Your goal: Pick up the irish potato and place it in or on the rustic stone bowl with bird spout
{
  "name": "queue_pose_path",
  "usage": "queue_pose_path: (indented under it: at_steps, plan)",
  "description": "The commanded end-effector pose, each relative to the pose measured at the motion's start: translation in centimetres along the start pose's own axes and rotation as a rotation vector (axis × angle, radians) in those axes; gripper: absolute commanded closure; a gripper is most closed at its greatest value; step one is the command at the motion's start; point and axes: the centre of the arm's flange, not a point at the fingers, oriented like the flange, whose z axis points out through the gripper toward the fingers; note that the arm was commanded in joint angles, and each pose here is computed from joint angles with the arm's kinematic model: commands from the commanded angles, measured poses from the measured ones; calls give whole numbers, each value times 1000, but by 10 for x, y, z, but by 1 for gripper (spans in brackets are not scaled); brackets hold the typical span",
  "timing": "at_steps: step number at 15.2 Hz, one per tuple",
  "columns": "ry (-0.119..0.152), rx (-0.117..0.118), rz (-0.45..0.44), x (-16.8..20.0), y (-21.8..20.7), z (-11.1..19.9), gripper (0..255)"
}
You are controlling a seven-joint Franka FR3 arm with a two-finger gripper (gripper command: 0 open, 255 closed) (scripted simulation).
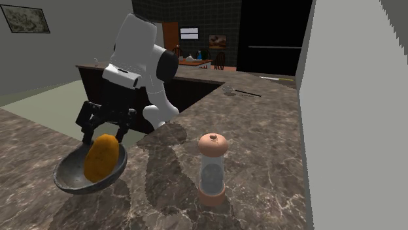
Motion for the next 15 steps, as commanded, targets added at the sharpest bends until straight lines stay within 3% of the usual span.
queue_pose_path:
  at_steps: [1,3,7,15]
  plan:
    - [0,0,0,0,0,0,0]
    - [0,0,0,0,0,0,0]
    - [0,0,0,0,0,-50,0]
    - [0,0,0,0,0,-50,0]
